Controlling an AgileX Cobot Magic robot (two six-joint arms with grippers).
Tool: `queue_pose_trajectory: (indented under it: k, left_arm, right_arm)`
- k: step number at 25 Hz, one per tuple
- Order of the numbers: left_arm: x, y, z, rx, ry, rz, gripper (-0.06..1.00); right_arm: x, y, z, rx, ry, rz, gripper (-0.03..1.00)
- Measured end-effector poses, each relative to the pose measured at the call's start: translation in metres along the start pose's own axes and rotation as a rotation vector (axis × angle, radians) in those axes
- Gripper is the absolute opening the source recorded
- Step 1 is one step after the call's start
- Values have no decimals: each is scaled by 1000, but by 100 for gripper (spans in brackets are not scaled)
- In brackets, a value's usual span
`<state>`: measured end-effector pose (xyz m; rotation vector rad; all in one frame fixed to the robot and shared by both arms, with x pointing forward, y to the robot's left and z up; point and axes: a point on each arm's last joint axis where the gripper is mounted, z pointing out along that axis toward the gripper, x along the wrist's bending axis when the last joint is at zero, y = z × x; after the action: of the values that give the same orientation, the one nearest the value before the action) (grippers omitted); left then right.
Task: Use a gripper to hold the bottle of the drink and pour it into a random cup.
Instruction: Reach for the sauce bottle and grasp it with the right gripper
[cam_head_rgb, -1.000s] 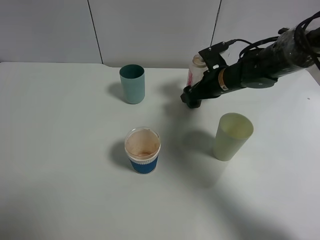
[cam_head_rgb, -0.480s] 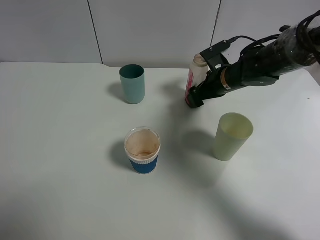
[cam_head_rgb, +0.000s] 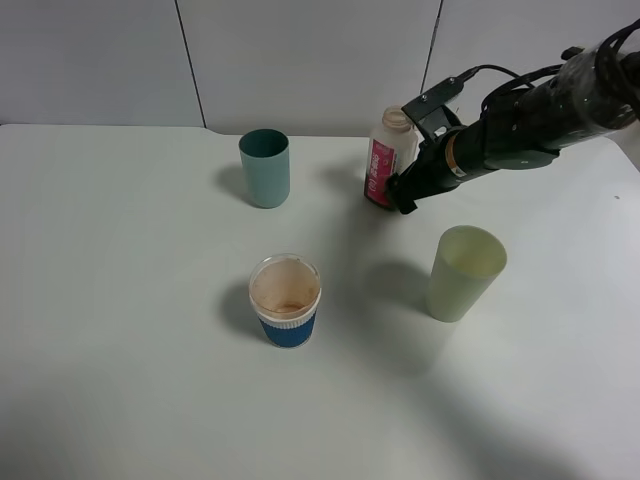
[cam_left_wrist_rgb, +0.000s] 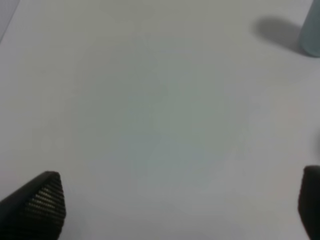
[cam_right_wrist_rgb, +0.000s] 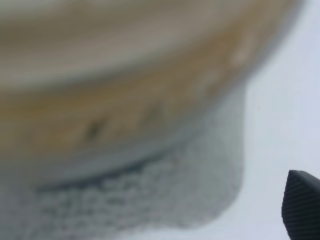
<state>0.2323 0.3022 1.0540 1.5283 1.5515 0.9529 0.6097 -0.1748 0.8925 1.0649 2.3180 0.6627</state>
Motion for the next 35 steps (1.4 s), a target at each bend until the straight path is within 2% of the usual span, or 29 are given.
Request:
queue_pose_trajectory:
  k: [9,23,26,32,35]
  left_arm:
    - [0,0,0,0,0,0,93]
    - [0,0,0,0,0,0,93]
    - [0,0,0,0,0,0,93]
    - [0,0,0,0,0,0,93]
    - [0,0,0,0,0,0,93]
  right_arm:
    - [14,10,0,-124,143,-48,89]
    - [9,10,-1,-150,154,7,88]
    - [8,11,-1,-155,155,31,80]
    - [8,11,-1,-165,161,45,38]
    - [8,12,-1,-166,162,45,37]
